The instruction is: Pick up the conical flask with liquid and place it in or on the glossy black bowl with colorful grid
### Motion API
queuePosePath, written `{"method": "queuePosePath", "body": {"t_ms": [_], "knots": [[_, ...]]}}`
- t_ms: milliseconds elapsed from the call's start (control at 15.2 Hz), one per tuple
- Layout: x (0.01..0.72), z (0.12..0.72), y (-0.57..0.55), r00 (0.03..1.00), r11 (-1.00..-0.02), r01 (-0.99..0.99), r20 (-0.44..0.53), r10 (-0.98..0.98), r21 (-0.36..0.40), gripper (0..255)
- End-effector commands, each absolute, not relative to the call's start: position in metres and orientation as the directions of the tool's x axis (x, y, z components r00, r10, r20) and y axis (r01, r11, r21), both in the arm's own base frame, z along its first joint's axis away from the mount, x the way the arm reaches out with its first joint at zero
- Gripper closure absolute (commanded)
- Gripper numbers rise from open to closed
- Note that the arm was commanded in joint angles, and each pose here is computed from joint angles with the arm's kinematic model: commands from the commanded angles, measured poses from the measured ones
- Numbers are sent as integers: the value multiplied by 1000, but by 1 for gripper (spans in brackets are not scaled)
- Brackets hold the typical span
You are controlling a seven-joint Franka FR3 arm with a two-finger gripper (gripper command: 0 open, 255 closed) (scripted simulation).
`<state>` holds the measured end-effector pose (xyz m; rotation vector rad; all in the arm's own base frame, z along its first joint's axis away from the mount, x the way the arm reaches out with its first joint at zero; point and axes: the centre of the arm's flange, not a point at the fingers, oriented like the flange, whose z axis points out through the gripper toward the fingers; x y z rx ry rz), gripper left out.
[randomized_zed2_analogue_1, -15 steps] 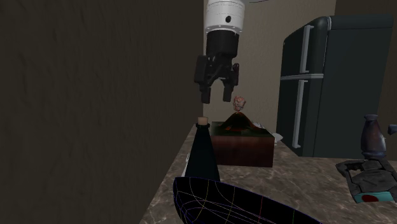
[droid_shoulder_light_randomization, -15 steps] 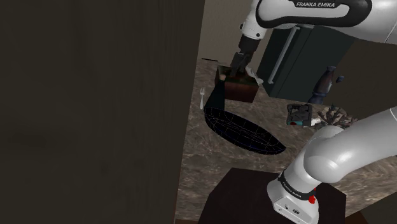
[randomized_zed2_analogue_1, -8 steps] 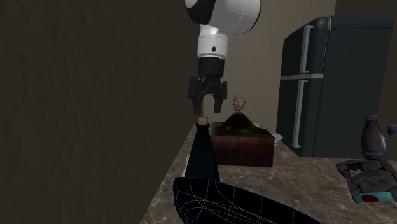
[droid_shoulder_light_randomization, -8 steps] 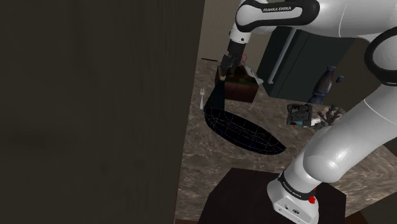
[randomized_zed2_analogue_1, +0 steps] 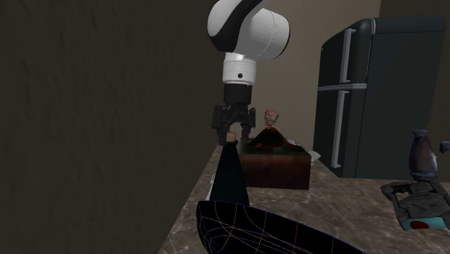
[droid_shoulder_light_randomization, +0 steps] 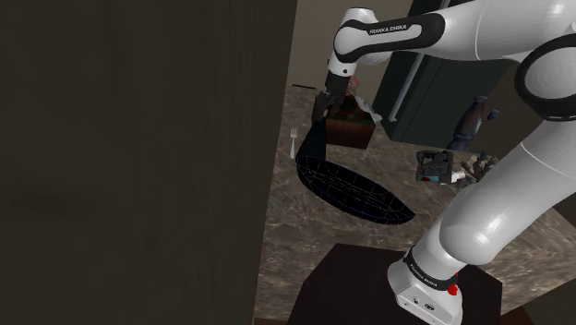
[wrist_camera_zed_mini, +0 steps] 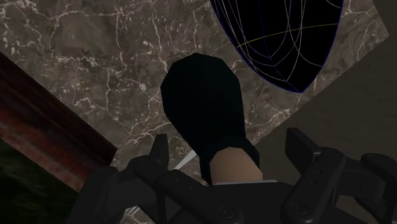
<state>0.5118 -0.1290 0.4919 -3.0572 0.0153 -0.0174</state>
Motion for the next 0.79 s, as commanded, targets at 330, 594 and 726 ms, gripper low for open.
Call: {"method": "queuePosePath", "body": {"t_ms": [330, 594, 726], "knots": [[511, 485, -129, 1000, -996, -10, 11, -11, -84, 0], [511, 485, -129, 1000, -996, -10, 11, -11, -84, 255], [511, 485, -129, 1000, -996, -10, 11, -11, -84, 255]]}}
